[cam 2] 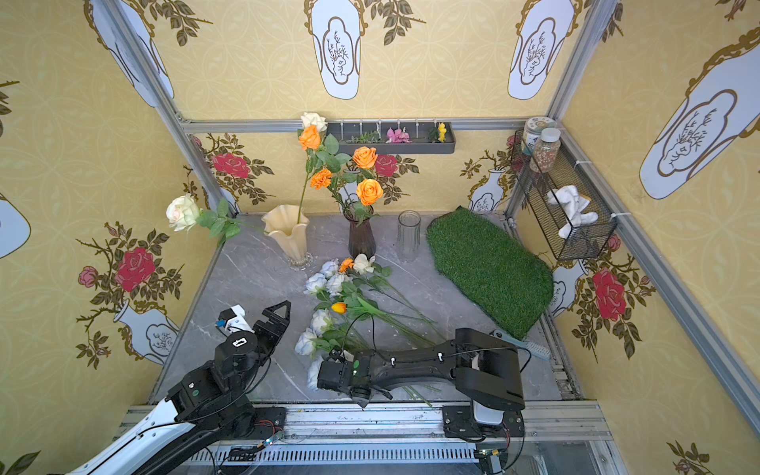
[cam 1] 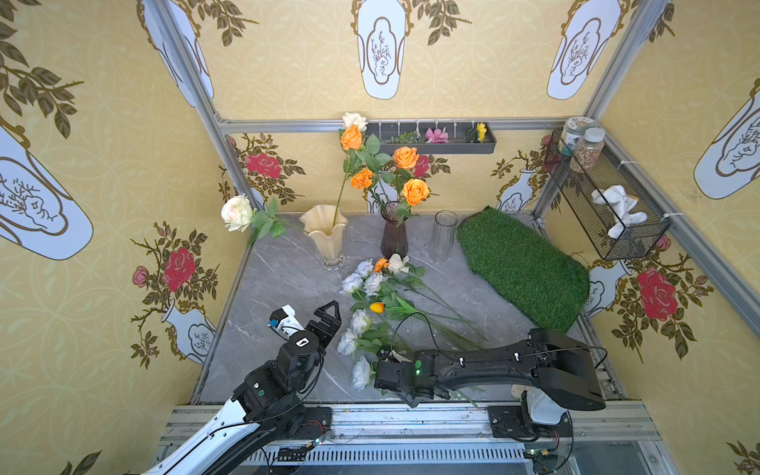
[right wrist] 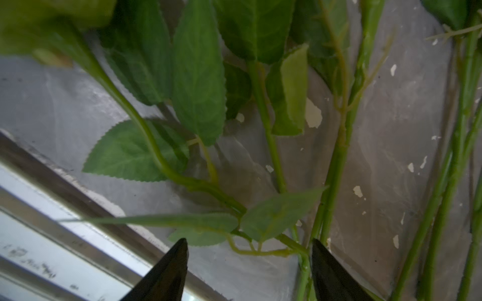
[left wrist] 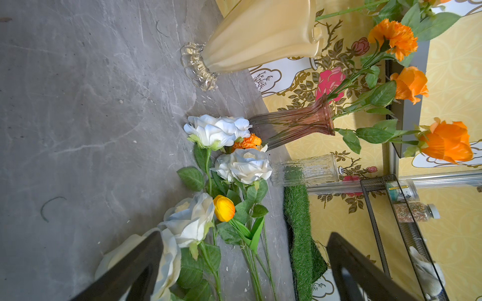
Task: Arrange the flowers in different vases according to their colors
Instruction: Adjust the flower at the center of the board.
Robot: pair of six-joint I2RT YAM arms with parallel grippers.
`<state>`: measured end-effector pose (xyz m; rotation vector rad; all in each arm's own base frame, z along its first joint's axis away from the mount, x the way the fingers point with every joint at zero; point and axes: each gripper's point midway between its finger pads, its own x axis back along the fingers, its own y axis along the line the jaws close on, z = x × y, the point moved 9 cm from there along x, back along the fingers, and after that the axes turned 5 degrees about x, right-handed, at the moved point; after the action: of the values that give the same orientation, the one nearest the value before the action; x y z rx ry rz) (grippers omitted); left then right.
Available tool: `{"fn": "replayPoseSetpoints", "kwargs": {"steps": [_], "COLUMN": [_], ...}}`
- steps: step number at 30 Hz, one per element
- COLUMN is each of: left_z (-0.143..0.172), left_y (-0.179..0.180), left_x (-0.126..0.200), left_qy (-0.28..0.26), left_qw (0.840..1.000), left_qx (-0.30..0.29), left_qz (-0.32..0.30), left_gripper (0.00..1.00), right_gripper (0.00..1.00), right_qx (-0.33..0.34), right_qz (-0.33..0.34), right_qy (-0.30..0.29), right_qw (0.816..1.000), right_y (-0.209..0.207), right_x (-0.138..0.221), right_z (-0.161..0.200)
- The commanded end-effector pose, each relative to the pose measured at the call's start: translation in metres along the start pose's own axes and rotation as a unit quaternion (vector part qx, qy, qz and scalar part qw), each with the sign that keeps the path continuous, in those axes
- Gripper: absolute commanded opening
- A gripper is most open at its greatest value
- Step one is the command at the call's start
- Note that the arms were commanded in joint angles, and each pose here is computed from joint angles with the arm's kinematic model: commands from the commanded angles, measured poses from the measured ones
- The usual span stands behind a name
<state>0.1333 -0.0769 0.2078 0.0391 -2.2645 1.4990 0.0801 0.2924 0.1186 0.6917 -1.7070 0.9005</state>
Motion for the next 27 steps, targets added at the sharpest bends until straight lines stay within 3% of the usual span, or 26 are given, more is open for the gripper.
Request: {"fn": "replayPoseSetpoints", "kwargs": {"steps": [1, 8, 15, 21, 27], "left_z": [0.0, 0.0, 0.0, 0.0, 0.0], "left_y": [0.0, 0.0, 0.0, -0.001, -0.001], "left_x": [0.0, -0.001, -0.001, -0.001, -0.001], "left_qy": [-0.001, -0.001, -0.002, -0.001, -0.001], "left_qw": [1.0, 1.0, 1.0, 1.0, 1.0], "left_qx": [0.001, 0.001, 0.003, 0.002, 0.002], "left_qz": [0.004, 0.001, 0.004, 0.004, 0.004], "left_gripper": [1.0, 1.0, 1.0, 1.0, 1.0], "right_gripper": [0.68, 0.63, 0.65, 0.66, 0.63], "right_qx": [-0.008, -0.047, -0.05, -0.141, -0.187], "right_qz": [0.035, 0.028, -0.026, -0.115, -0.143], "right_qy": [-0.006, -0.034, -0.068, -0.117, -0.131], "right_qw": [0.999, 0.998, 0.996, 0.976, 0.963], "right_y": [-0.016, -0.055, -0.056, -0.092, -0.139], "right_x": [-0.003, 0.004, 0.024, 0.038, 0.036], "right_z": [-0.004, -0.013, -0.017, -0.019, -0.031]}}
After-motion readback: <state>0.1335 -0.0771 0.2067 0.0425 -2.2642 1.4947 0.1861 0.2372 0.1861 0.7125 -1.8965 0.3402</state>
